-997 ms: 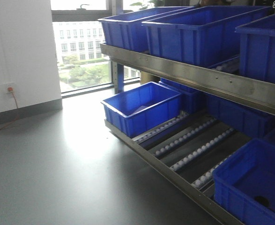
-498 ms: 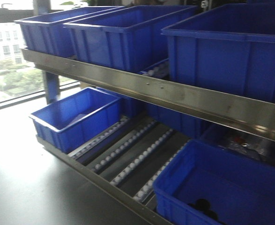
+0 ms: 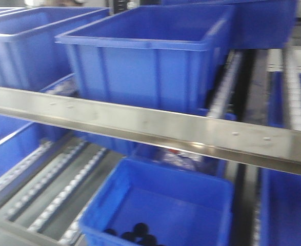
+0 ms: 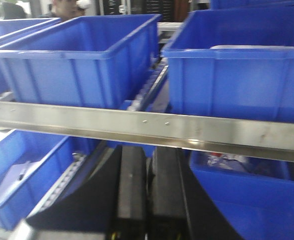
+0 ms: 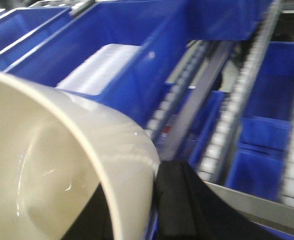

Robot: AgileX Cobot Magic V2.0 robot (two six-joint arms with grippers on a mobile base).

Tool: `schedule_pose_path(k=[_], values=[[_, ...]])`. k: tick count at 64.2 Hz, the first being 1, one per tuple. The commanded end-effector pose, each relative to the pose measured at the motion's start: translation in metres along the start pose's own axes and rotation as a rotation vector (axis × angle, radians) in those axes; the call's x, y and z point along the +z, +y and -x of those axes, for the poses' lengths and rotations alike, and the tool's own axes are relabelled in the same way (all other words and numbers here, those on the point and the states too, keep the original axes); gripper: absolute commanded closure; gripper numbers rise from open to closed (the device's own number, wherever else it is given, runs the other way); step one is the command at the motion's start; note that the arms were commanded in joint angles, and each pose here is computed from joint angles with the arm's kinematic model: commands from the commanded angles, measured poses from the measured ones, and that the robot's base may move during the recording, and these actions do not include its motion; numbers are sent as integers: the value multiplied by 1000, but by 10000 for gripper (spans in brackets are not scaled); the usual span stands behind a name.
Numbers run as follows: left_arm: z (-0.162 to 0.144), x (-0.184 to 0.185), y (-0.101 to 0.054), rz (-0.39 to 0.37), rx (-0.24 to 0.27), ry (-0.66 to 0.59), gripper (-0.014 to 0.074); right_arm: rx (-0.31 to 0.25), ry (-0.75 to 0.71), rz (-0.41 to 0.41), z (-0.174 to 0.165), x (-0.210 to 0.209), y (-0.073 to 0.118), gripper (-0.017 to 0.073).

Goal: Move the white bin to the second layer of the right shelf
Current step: 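Drive the base up to the roller shelf, bin held in right gripper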

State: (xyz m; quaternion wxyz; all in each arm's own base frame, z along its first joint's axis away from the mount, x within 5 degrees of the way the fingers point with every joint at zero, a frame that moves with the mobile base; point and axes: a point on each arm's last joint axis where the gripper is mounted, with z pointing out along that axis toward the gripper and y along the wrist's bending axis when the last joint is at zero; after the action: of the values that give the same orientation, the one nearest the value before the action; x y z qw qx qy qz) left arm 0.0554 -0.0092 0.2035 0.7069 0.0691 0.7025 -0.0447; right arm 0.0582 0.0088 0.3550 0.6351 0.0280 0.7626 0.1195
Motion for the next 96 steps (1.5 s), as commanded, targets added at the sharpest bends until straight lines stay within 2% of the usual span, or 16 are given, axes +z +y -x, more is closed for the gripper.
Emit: schedule_pose_path(k=[1,96], values=[[-4,0,0,4,-9,-61,509,-10,-123,18,18,-3,3,502],[-4,0,0,4,-9,-61,509,-10,-123,18,18,-3,3,502]])
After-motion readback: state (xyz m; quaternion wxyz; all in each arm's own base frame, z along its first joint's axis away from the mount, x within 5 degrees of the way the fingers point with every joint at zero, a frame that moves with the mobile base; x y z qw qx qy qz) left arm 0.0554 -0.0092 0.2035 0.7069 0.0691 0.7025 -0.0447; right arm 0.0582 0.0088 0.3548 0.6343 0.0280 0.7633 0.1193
